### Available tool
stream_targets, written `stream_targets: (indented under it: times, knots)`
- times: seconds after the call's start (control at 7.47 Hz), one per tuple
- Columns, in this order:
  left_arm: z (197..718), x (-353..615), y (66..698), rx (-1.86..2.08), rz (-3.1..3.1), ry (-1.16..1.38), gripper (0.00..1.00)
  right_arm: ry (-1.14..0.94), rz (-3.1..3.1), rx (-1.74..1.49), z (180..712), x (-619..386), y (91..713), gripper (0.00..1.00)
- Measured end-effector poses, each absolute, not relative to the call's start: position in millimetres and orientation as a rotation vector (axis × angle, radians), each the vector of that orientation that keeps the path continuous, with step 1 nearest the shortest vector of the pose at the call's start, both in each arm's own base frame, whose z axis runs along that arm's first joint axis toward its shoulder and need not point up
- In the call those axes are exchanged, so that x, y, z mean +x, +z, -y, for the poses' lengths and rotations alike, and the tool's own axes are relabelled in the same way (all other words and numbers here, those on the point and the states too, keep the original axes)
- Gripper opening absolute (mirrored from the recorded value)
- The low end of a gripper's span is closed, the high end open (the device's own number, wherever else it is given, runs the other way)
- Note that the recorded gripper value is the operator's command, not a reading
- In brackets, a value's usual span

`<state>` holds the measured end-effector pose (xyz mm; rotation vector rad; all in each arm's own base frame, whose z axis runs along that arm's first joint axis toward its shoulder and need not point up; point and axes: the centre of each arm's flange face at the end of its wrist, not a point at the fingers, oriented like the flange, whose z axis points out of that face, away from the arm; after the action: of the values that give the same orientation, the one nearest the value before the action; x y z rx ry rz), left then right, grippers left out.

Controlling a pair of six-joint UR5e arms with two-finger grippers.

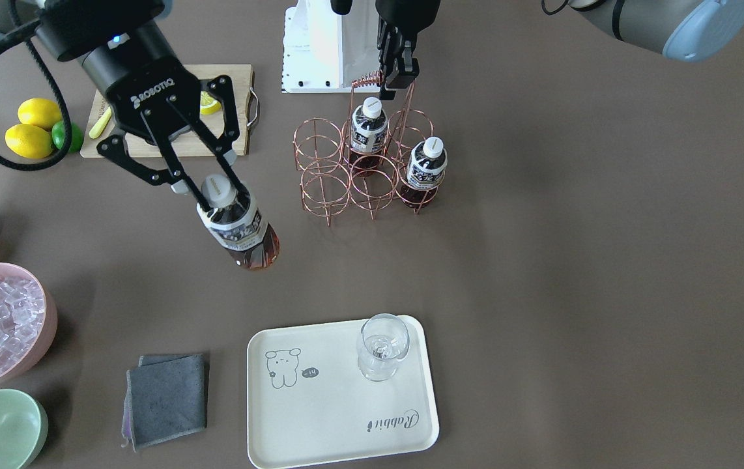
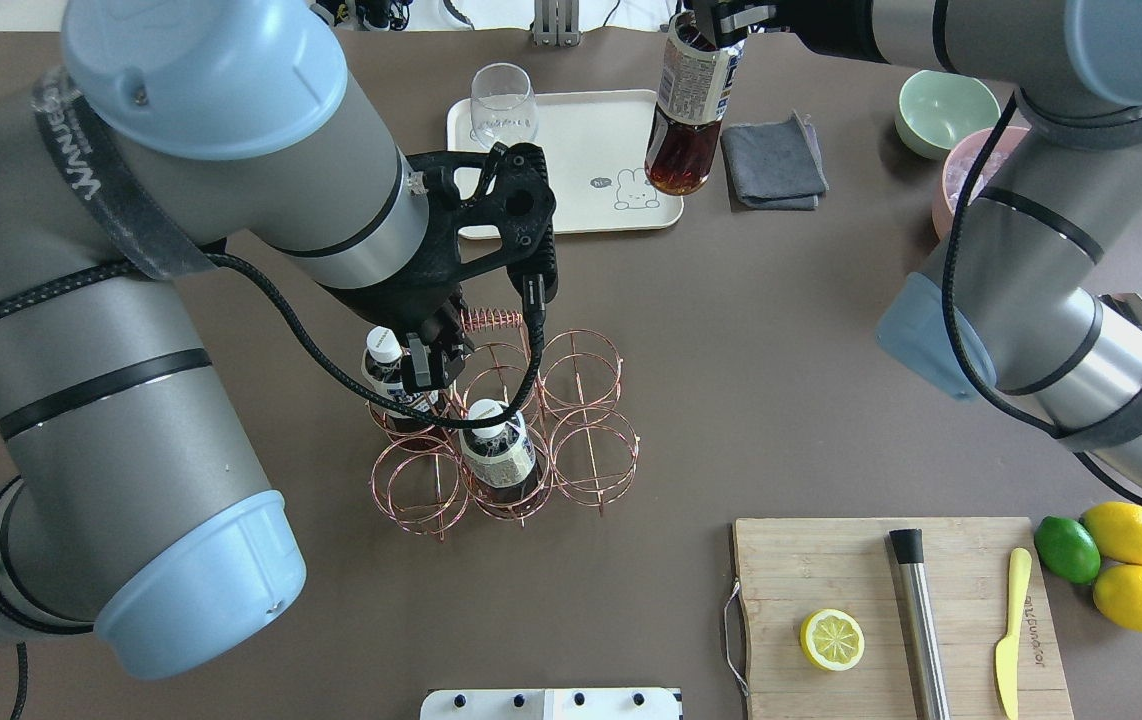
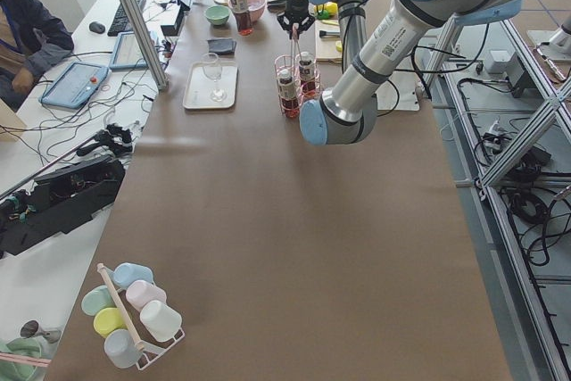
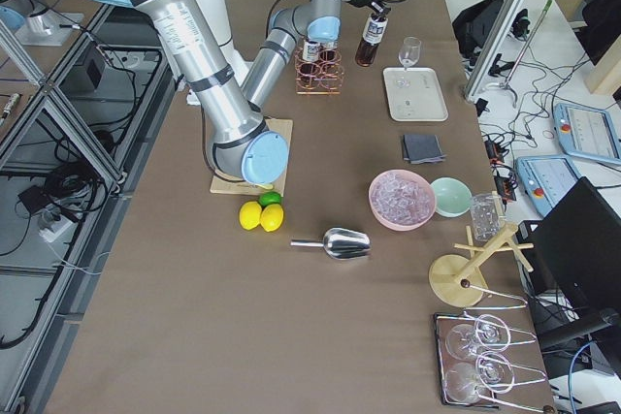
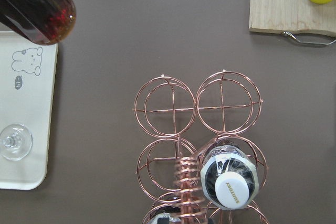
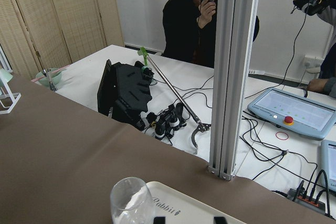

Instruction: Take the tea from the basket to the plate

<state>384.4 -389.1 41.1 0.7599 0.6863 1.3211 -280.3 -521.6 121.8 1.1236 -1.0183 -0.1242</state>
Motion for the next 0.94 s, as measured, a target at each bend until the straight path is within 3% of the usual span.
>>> stream_targets:
  times: [0.4,0.94]
  knots:
    - [402.2,368.5,39.4,0.772,-0.669,1.290,0.00,-0.092,0.987,1.161,595.3,-298.2,169.0,0.00]
    - [427.3,334.0,40.6,0.791,-0.653,1.270,0.00,-0.049,0.934,1.152,664.3,-350.0,184.4,0.00]
